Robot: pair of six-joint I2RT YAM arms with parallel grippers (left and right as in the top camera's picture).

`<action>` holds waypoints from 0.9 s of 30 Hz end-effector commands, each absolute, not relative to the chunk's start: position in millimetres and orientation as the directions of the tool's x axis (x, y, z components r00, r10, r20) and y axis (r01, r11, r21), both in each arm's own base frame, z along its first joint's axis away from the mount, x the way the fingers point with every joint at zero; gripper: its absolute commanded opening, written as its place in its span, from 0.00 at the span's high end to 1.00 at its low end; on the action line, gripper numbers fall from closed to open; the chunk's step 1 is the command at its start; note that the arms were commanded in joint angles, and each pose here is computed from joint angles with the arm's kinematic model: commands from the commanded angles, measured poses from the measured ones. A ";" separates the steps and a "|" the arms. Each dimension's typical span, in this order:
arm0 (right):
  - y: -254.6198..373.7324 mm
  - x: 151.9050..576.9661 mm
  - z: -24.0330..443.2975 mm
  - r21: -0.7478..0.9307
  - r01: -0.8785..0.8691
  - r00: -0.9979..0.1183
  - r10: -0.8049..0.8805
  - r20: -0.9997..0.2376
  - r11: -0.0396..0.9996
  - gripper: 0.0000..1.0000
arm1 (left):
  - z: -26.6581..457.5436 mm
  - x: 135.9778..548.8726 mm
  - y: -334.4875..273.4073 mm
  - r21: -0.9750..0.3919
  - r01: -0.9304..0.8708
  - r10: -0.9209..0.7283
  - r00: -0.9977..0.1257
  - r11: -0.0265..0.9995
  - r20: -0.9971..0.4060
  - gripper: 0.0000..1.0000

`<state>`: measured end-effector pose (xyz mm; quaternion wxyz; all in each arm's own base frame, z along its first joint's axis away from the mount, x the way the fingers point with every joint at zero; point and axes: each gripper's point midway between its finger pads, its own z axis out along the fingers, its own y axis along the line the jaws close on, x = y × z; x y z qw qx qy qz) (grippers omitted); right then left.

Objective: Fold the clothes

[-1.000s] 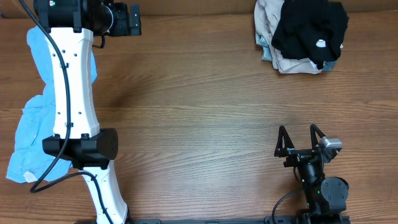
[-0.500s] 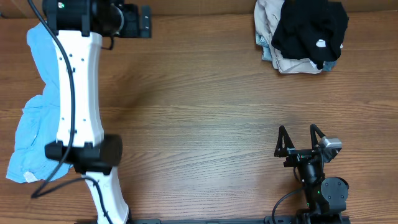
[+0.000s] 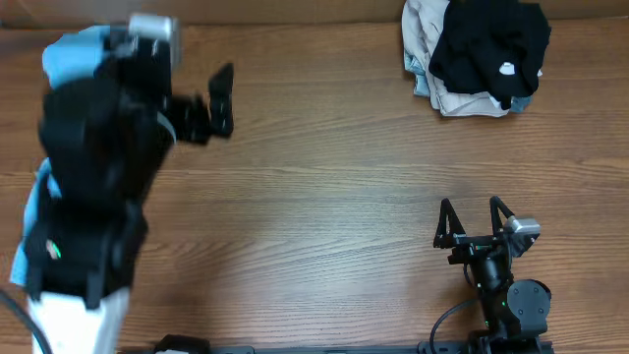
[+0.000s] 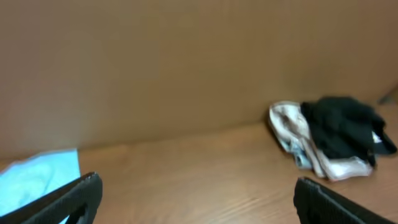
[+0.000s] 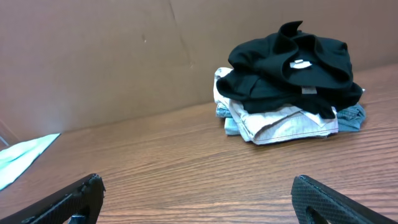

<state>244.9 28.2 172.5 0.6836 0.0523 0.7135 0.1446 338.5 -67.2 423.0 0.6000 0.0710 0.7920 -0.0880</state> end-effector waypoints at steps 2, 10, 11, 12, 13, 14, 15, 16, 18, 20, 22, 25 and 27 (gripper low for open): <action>29.3 244.7 171.0 0.284 -0.128 -0.057 0.279 -0.959 0.950 0.00 | 342.8 314.9 -54.3 -0.039 0.216 0.024 -0.281 0.976 -0.959 0.00; 29.3 244.7 171.0 0.284 -0.128 -0.057 0.279 -0.959 0.950 0.00 | 247.3 263.1 -46.2 -0.017 0.233 -0.003 -0.059 0.972 -0.998 0.00; 29.2 244.7 171.0 0.284 -0.128 -0.057 0.279 -0.959 0.950 0.00 | 239.8 259.9 -44.9 -0.015 0.226 -0.004 -0.048 0.974 -0.999 0.00; 29.3 244.7 171.0 0.284 -0.128 -0.057 0.279 -0.959 0.950 0.00 | 232.6 256.6 -43.0 -0.014 0.217 -0.007 -0.036 0.976 -0.999 0.00; 29.3 244.7 171.0 0.284 -0.128 -0.057 0.279 -0.959 0.950 0.00 | 227.2 254.6 -39.9 -0.022 0.200 -0.017 -0.029 0.980 -0.999 0.00; 29.2 244.7 171.0 0.284 -0.128 -0.057 0.279 -0.959 0.950 0.00 | 221.7 252.8 -34.2 -0.040 0.167 -0.037 -0.024 0.985 -0.999 0.00; 29.2 244.7 171.0 0.284 -0.128 -0.057 0.279 -0.959 0.950 0.00 | 217.0 251.3 -28.8 -0.058 0.137 -0.056 -0.016 0.989 -0.998 0.00; 29.3 244.7 171.0 0.283 -0.128 -0.057 0.278 -0.959 0.950 0.00 | 214.0 250.0 -25.5 -0.069 0.118 -0.068 -0.009 0.991 -0.998 0.00; 29.2 244.7 171.0 0.284 -0.128 -0.057 0.279 -0.959 0.950 0.00 | 207.2 247.4 -21.0 -0.078 0.095 -0.079 0.008 0.992 -0.997 0.00; 29.2 244.7 171.0 0.284 -0.128 -0.057 0.279 -0.959 0.950 0.00 | 200.2 246.5 -16.4 -0.097 0.070 -0.098 0.014 0.993 -0.995 0.00; 29.2 244.7 171.0 0.283 -0.128 -0.057 0.278 -0.959 0.950 0.00 | 191.3 246.5 -10.2 -0.123 0.035 -0.124 0.015 0.992 -0.992 0.00; 29.3 244.7 171.0 0.284 -0.128 -0.057 0.279 -0.959 0.950 0.00 | 180.9 246.6 -6.8 -0.136 0.021 -0.137 0.013 0.990 -0.991 0.00; 29.2 244.7 171.0 0.284 -0.128 -0.057 0.279 -0.959 0.950 0.00 | 172.9 246.7 -6.2 -0.137 0.016 -0.137 -0.010 0.990 -0.991 0.00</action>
